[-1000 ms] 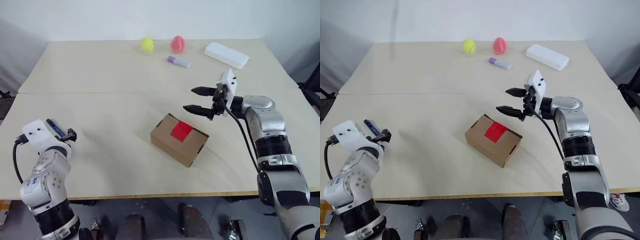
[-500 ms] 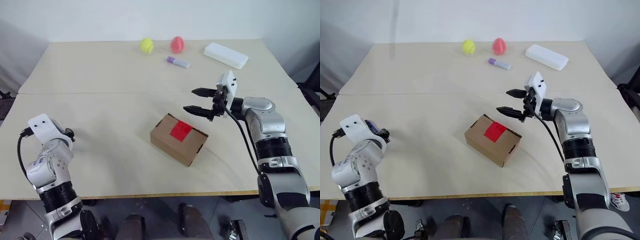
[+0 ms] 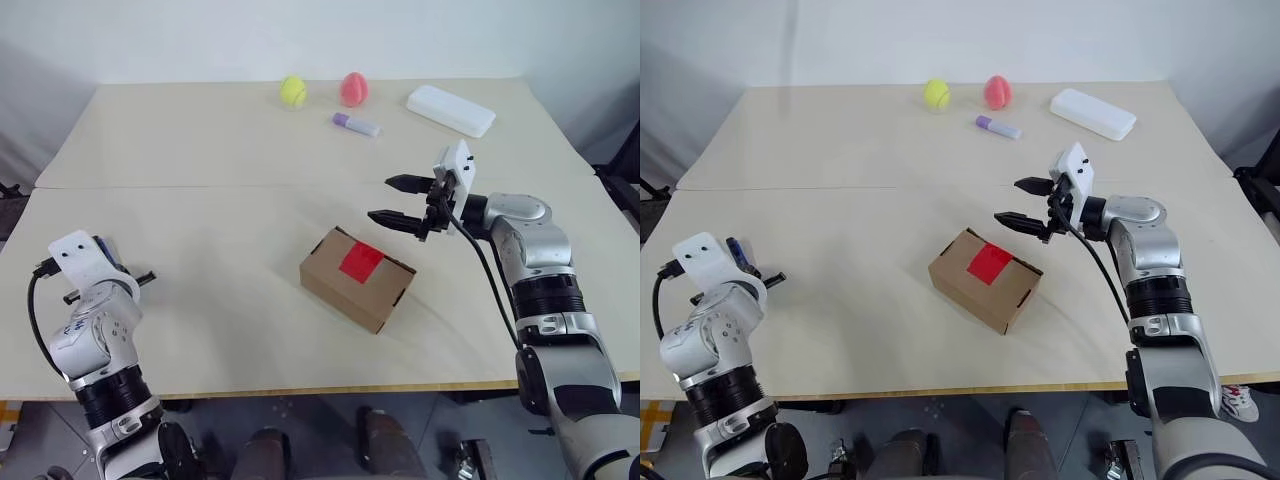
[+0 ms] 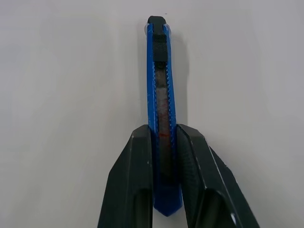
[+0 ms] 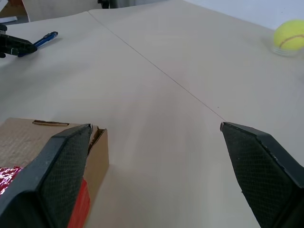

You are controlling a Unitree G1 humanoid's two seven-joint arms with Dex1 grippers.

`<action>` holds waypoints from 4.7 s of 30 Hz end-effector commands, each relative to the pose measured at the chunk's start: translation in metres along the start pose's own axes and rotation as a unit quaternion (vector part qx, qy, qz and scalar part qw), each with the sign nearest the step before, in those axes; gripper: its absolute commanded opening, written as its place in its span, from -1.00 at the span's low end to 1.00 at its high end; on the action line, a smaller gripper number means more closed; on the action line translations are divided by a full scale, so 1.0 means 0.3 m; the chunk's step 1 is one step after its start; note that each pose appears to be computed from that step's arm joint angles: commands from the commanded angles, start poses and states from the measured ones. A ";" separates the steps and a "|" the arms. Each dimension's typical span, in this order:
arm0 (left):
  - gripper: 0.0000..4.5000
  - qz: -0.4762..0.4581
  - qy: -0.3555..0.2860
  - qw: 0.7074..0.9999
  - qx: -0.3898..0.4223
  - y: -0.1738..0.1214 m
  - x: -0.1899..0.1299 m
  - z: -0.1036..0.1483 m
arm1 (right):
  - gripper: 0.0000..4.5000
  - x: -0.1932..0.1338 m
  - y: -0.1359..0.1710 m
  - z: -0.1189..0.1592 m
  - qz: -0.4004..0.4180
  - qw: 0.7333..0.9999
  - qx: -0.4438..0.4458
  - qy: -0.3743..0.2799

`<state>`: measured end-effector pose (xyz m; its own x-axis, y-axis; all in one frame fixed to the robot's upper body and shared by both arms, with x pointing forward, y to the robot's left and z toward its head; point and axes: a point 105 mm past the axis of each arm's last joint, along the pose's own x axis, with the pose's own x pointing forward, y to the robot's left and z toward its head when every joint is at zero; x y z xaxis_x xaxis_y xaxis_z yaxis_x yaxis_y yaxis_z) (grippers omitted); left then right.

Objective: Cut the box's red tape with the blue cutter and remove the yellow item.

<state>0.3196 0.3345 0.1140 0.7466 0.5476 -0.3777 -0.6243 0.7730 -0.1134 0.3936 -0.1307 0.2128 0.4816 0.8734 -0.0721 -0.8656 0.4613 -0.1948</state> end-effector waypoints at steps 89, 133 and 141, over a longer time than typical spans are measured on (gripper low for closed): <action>-0.82 -0.710 0.096 0.497 0.489 -0.144 -0.456 -0.290 | -0.99 0.245 0.749 -0.134 0.356 0.883 -0.276 0.131; -0.82 -0.712 0.086 0.496 0.490 -0.150 -0.439 -0.288 | -0.99 0.239 0.691 -0.185 0.333 0.886 -0.293 0.134; -0.82 -0.711 0.093 0.493 0.493 -0.148 -0.444 -0.288 | -0.99 0.251 0.699 -0.227 0.340 0.882 -0.296 0.139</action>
<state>0.2315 0.2016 0.0944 0.2017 -0.7432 -0.6379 0.9788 0.1766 0.1037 0.2594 0.0187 0.1060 -0.0290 0.8122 -0.5826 -0.7845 -0.3797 -0.4903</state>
